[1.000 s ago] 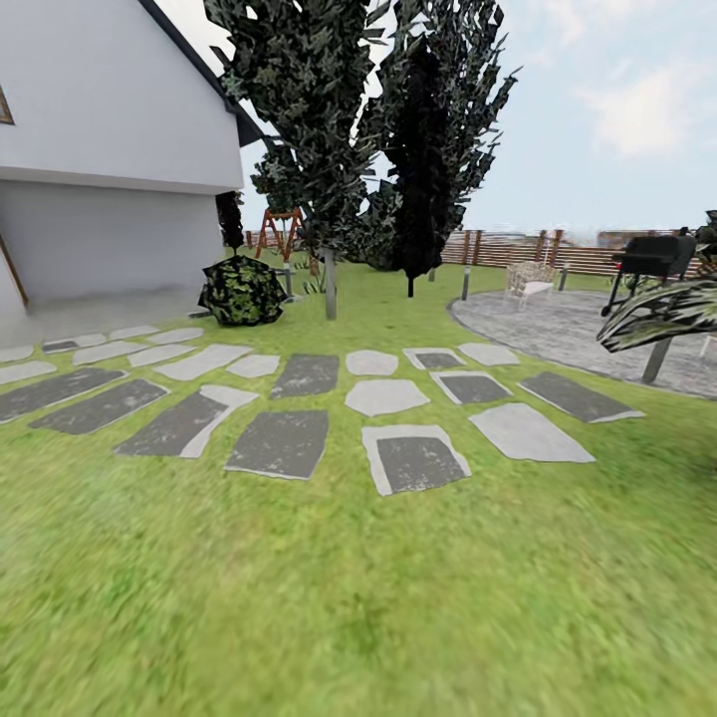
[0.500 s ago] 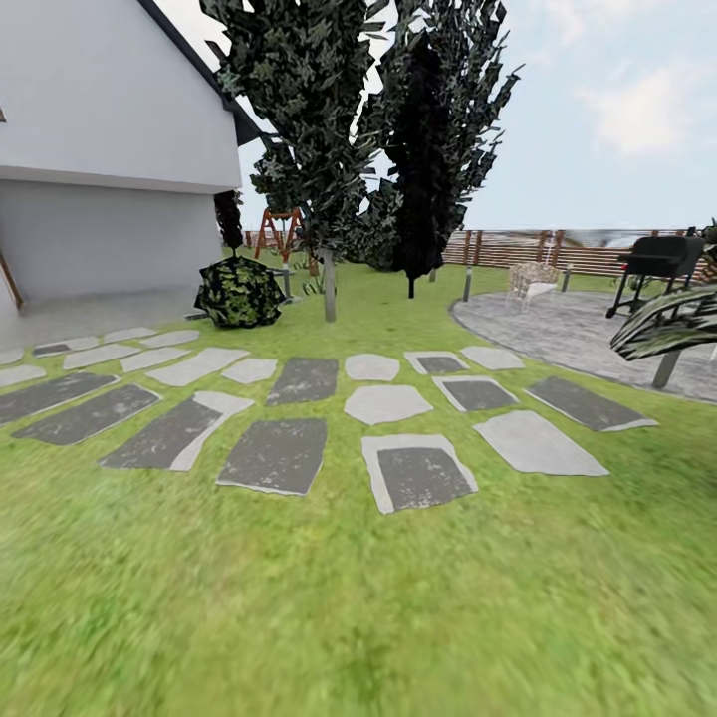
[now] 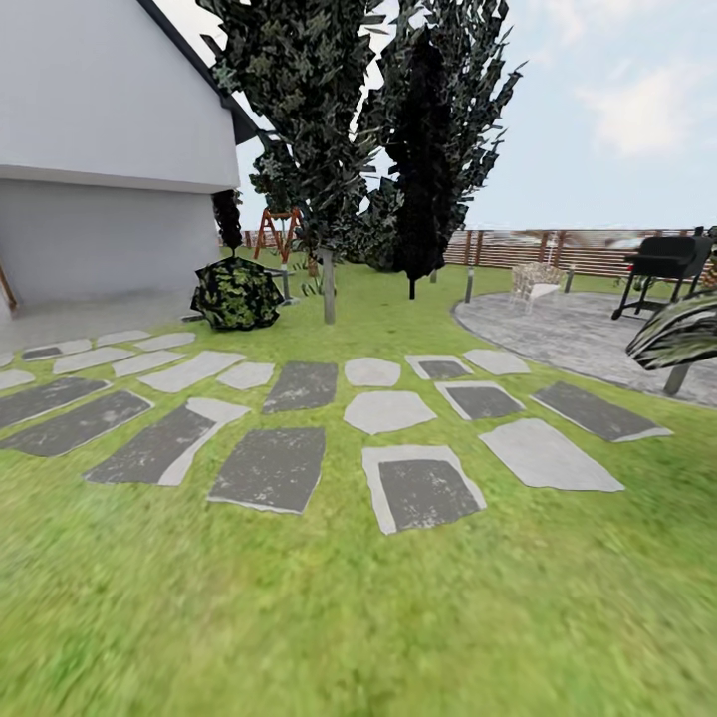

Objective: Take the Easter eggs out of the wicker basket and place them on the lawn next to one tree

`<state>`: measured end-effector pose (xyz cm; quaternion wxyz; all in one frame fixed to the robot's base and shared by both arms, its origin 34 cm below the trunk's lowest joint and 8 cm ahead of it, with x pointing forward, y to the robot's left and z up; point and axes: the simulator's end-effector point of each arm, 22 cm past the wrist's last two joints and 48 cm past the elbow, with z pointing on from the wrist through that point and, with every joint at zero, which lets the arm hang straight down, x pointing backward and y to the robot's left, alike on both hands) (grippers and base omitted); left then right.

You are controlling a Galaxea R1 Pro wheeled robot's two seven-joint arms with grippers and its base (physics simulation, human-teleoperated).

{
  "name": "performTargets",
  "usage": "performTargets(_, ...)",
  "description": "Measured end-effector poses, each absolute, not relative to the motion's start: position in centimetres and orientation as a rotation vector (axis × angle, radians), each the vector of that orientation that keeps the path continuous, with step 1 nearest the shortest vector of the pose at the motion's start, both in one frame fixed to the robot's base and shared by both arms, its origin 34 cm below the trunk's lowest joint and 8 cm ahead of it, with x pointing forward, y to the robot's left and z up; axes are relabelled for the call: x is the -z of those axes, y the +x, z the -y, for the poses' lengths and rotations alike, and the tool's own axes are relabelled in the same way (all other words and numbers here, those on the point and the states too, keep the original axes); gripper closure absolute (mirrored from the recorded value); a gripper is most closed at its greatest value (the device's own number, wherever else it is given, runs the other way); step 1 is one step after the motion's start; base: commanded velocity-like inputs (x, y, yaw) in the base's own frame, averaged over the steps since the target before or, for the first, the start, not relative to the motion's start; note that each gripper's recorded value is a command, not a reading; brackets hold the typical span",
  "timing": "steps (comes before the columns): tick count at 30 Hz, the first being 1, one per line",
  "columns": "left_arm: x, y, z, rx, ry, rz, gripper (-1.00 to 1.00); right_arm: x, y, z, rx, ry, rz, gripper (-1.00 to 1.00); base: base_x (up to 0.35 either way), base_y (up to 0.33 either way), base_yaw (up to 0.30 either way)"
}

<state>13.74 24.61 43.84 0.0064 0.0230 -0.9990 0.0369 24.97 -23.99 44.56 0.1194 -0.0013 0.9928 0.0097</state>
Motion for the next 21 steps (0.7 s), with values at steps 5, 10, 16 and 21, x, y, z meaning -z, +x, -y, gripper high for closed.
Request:
performTargets(5,-43.85,13.76,-24.38,-0.123,0.072,3.126,-1.0,-44.56,24.96,23.99,-0.028,-0.004,-2.902,-1.0,0.331,0.0,0.0)
performTargets(10,-43.85,13.76,-24.22,-0.127,0.072,3.126,-1.0,-44.57,24.99,23.99,-0.028,-0.004,-2.902,-1.0,0.331,0.0,0.0)
performTargets(16,-43.84,13.76,-24.35,-0.118,0.076,3.126,-1.0,-44.57,24.98,23.99,-0.028,-0.004,-2.902,-1.0,0.331,0.0,0.0)
performTargets(21,-43.84,13.76,-24.46,-0.114,0.079,3.126,-1.0,-44.56,24.97,23.99,-0.028,-0.004,-2.902,-1.0,0.331,0.0,0.0)
